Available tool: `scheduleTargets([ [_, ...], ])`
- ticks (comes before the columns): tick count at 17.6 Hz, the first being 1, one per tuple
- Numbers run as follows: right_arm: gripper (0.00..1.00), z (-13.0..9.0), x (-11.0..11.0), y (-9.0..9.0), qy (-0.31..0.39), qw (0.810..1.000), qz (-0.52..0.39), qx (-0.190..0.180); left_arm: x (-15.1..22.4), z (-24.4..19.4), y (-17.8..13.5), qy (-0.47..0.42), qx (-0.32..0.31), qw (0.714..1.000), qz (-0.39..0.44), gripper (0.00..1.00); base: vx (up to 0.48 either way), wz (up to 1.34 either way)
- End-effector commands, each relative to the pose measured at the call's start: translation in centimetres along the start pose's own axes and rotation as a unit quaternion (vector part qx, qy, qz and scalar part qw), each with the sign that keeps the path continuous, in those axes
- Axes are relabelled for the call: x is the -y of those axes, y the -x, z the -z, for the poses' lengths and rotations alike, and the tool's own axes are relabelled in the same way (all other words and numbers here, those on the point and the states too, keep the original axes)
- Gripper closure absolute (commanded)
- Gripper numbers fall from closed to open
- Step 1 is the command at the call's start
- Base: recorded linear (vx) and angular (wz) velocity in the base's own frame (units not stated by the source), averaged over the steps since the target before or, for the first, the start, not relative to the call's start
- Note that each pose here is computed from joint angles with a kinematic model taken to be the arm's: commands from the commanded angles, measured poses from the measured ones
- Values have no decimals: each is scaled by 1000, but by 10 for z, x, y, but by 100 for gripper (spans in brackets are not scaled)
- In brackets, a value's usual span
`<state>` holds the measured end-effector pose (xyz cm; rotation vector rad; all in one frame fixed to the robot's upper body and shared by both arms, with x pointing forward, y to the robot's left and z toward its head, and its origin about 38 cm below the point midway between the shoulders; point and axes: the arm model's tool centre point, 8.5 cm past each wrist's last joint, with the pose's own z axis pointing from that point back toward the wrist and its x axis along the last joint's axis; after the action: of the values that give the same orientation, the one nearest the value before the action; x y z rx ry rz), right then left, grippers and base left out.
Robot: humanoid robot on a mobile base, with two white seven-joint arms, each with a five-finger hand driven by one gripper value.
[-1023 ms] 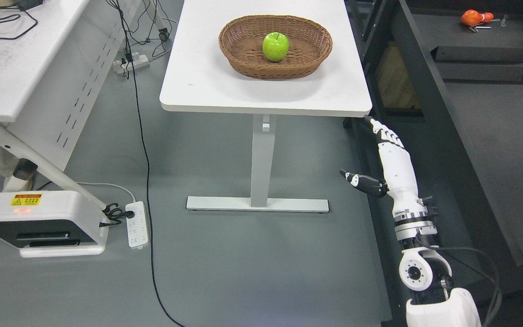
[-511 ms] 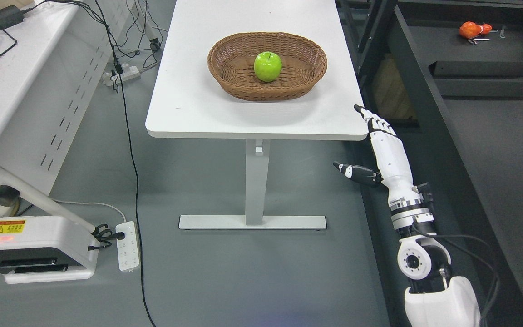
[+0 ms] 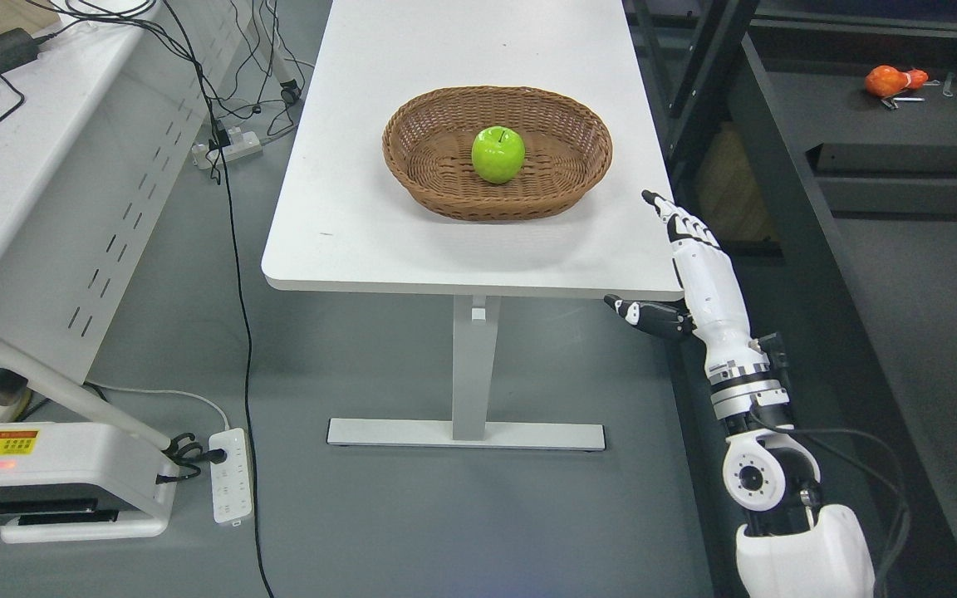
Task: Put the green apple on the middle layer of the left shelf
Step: 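Drive toward the table and raise the right hand toward the wicker basket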
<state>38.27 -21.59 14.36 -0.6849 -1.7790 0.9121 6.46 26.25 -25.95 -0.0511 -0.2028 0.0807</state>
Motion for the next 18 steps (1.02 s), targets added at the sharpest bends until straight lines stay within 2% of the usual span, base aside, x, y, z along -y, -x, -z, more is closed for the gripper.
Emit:
scheduleTargets([
  [1, 0, 0, -2, -3, 0, 1000, 7, 2, -11, -1, -1, -9, 1, 1000, 1, 0, 145, 84],
  [6, 0, 8, -13, -21, -11, 999, 19, 25, -11, -1, -1, -9, 1, 1000, 1, 0, 122, 78],
  [11, 0, 37, -9, -52, -6, 997, 16, 71, -11, -1, -1, -9, 1, 1000, 1, 0, 86, 36],
  [18, 0, 62, -15, -46, -19, 998, 14, 61, -11, -1, -1, -9, 1, 1000, 1, 0, 45, 4],
])
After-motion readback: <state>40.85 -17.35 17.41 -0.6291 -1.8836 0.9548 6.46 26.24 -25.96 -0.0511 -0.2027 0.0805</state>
